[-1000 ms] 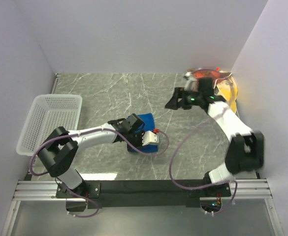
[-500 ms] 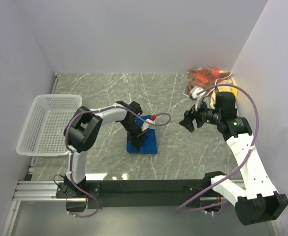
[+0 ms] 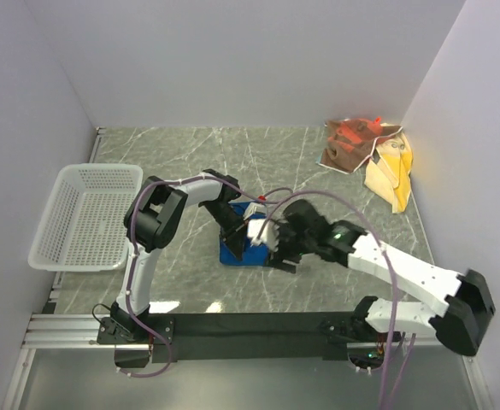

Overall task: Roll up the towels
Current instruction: Roll the towel

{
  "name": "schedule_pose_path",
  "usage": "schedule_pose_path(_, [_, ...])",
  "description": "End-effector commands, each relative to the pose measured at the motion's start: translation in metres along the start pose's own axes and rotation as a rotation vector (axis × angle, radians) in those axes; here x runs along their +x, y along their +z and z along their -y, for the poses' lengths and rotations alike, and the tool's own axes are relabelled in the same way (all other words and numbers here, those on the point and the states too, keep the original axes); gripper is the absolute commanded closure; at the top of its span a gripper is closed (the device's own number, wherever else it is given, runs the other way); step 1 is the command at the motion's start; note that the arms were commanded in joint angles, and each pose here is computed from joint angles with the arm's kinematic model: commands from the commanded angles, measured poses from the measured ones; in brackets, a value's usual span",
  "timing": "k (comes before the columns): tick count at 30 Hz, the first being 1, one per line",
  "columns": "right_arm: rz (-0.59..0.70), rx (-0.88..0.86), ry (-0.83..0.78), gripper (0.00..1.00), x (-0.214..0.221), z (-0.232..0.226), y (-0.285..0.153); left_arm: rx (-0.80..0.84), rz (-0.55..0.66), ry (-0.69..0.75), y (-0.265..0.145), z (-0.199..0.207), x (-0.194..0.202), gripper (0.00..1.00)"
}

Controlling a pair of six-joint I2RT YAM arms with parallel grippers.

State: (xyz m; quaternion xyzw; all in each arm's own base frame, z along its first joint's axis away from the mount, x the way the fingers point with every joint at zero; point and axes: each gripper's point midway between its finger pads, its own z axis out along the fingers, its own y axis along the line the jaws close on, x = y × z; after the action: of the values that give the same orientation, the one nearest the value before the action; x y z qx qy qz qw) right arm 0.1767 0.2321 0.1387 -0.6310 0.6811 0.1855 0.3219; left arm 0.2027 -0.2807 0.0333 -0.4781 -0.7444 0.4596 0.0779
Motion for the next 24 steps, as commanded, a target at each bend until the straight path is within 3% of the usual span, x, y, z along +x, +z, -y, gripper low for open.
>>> schedule_pose_path(1, [0.040,0.160,-0.170,0.24,-0.029,0.024,0.028,-0.035,-0.045,0.030,0.004,-0.020,0.009,0.95])
schedule_pose_path(6, [0.055,0.154,-0.300,0.10,-0.042,0.021,0.063,-0.040,-0.046,0.033,0.002,-0.021,0.007,0.95])
schedule_pose_path(15, [-0.049,0.080,-0.390,0.11,0.005,0.007,0.112,-0.037,-0.026,0.019,-0.002,-0.025,0.003,0.94])
schedule_pose_path(18, [-0.077,0.042,-0.368,0.18,0.018,0.003,0.119,-0.033,-0.022,0.018,-0.002,-0.024,0.002,0.94])
schedule_pose_path(19, [-0.085,0.030,-0.350,0.28,0.020,0.005,0.122,-0.032,-0.017,0.019,-0.004,-0.024,0.002,0.93])
schedule_pose_path(24, [-0.128,-0.023,-0.203,0.58,0.020,0.030,0.117,-0.015,0.002,0.020,-0.007,-0.021,0.004,0.94])
